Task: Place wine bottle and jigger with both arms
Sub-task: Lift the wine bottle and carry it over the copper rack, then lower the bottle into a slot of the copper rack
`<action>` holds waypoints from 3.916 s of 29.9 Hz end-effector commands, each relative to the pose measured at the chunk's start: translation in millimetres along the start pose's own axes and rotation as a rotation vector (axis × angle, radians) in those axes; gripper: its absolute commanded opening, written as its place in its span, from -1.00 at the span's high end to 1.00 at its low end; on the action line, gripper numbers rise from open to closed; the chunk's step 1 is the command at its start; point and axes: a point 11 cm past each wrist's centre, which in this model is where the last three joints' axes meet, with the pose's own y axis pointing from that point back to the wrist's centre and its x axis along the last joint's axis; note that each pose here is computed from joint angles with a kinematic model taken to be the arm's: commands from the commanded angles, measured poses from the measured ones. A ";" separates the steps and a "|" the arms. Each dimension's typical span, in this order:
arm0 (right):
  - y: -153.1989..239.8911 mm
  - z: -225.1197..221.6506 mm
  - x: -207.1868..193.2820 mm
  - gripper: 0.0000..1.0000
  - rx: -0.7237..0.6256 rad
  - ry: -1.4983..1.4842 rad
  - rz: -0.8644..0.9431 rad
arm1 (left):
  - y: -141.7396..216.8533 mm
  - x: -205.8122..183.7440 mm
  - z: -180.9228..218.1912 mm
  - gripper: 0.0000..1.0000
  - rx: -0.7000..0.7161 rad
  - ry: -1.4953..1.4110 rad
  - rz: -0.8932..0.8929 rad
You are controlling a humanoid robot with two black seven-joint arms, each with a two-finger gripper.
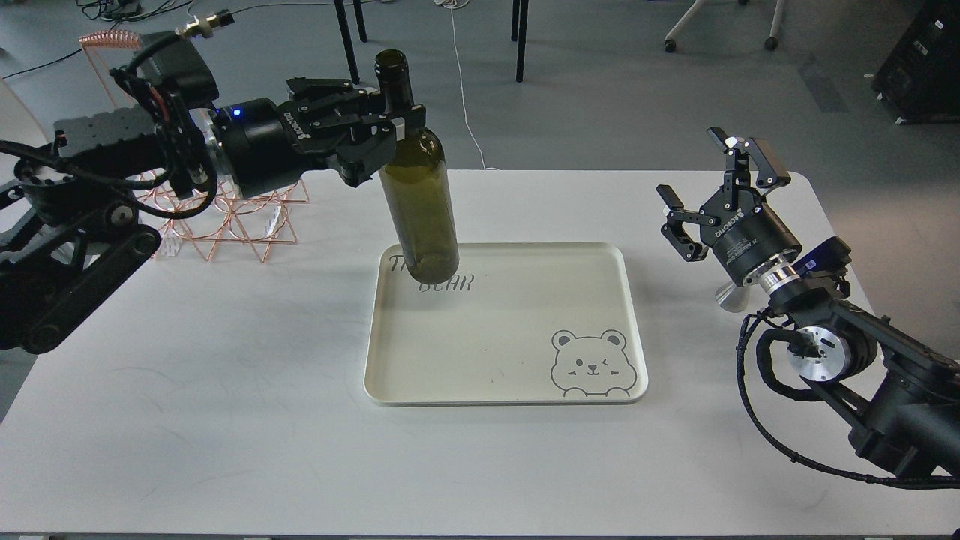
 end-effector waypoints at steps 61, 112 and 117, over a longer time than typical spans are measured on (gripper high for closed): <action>4.5 5.7 1.0 -0.97 -0.012 0.001 0.004 | 112.7 10.7 -150.4 0.84 0.515 0.027 -0.024; 9.2 11.5 3.0 -0.97 -0.023 -0.005 0.013 | 91.7 -56.9 -149.5 0.17 0.507 0.138 -0.091; 9.9 11.6 3.8 -0.97 -0.024 -0.004 0.014 | 91.9 -58.0 -150.3 0.00 0.510 0.141 -0.092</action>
